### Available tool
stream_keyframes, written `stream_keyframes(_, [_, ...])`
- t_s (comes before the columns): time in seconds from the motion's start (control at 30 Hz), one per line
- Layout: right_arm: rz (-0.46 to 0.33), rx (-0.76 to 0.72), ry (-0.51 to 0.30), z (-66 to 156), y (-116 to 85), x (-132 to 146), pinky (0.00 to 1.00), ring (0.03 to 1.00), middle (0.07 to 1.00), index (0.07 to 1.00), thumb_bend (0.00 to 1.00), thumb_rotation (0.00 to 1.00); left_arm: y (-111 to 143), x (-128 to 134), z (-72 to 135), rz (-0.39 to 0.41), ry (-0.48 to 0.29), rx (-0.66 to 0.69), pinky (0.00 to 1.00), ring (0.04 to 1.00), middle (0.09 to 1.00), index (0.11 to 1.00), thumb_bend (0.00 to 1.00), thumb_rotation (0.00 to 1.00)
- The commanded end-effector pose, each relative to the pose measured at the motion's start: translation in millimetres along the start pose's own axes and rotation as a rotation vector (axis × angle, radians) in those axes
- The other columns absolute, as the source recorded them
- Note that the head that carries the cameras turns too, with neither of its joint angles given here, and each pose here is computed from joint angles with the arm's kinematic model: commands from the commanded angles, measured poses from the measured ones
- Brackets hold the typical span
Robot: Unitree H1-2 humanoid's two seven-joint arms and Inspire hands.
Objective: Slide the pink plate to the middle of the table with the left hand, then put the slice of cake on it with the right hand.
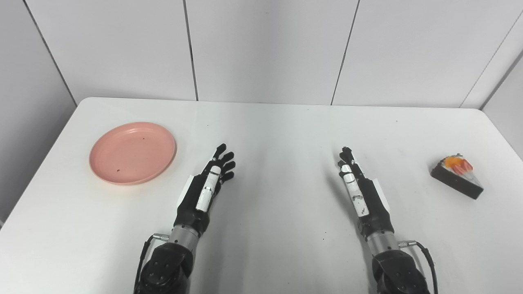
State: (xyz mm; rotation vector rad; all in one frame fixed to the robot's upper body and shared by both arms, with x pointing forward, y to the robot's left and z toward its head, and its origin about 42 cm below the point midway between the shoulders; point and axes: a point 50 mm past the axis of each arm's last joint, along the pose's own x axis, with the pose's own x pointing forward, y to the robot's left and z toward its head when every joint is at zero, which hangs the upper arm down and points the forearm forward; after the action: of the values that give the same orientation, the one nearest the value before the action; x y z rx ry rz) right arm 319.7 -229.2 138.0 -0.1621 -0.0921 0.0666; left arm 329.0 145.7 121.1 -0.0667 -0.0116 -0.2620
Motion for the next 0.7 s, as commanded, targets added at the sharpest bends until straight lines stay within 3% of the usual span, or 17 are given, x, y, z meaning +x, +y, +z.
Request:
stream_keyframes(0.0, [0.001, 0.001, -0.070, 12.7, 0.0, 6.4, 0.96, 0.958, 0.970, 0.973, 0.22, 1.00, -3.1, 0.8, -6.3, -0.014, 0.033, -0.001, 0.90, 0.914, 0.932, 0.945, 0.40, 1.00])
stream_keyframes(0.67, [0.001, -0.005, -0.058, 8.8, -2.5, 7.1, 0.96, 0.955, 0.967, 0.971, 0.24, 1.00, -5.0, 1.1, -6.0, -0.019, 0.032, 0.000, 0.89, 0.911, 0.931, 0.944, 0.39, 1.00])
